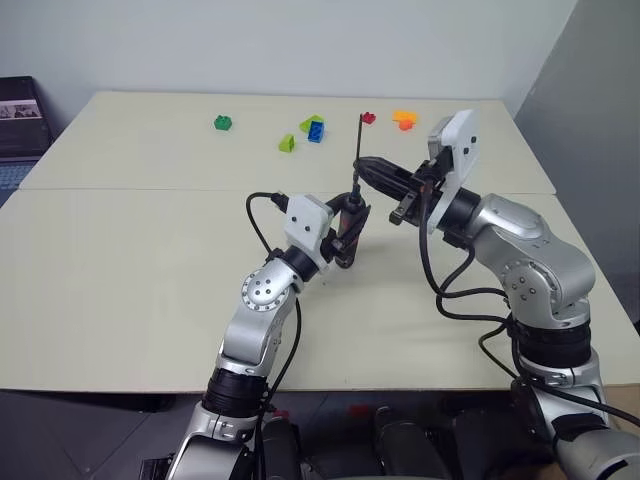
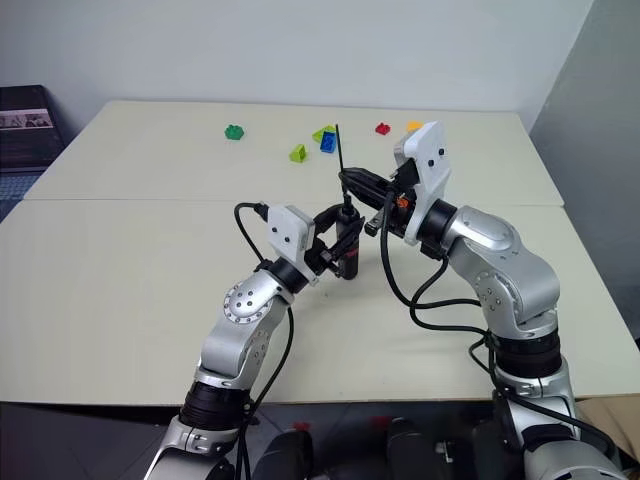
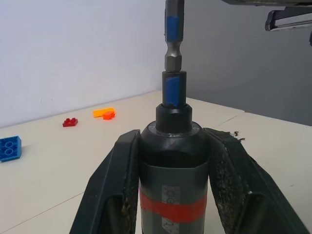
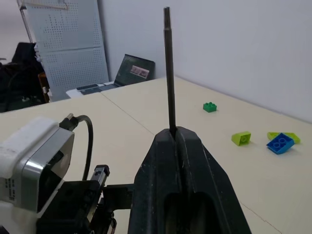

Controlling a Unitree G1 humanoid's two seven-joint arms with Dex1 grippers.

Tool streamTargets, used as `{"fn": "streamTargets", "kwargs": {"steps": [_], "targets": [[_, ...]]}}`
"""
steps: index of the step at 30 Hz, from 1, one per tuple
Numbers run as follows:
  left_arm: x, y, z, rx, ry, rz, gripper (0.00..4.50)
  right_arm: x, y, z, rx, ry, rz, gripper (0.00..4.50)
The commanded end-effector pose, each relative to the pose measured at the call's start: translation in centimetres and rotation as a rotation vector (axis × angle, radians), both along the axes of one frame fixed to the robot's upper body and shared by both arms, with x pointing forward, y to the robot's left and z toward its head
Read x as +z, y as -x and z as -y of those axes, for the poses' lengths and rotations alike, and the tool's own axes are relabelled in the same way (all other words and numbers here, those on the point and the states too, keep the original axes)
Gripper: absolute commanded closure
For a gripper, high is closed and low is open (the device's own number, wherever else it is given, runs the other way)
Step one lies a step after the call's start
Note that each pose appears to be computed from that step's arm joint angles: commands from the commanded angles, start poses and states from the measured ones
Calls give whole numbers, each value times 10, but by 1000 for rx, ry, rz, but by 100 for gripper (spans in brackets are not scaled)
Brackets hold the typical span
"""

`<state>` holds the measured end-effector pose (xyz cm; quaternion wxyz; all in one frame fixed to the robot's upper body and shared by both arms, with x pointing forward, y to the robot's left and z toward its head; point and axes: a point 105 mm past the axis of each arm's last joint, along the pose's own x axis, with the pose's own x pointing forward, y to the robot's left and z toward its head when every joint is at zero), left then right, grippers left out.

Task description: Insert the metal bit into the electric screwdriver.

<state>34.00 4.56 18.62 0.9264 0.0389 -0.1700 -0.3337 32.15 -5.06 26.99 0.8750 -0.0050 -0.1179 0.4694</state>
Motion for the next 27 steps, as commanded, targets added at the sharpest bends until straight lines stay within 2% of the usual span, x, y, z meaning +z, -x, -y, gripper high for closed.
{"fn": "streamTargets", "kwargs": {"steps": [1, 5, 13, 27], "targets": [[11, 1, -1, 2, 11, 41, 286, 27, 7, 5, 17, -87, 62, 450], [11, 1, -1, 0, 10, 41, 286, 30, 5, 7, 8, -96, 59, 450], [11, 2, -1, -1, 9, 40, 286, 15, 3, 8, -4, -27, 21, 450], [11, 2, -1, -4, 8, 42, 286, 11, 2, 6, -6, -12, 3, 450]]}}
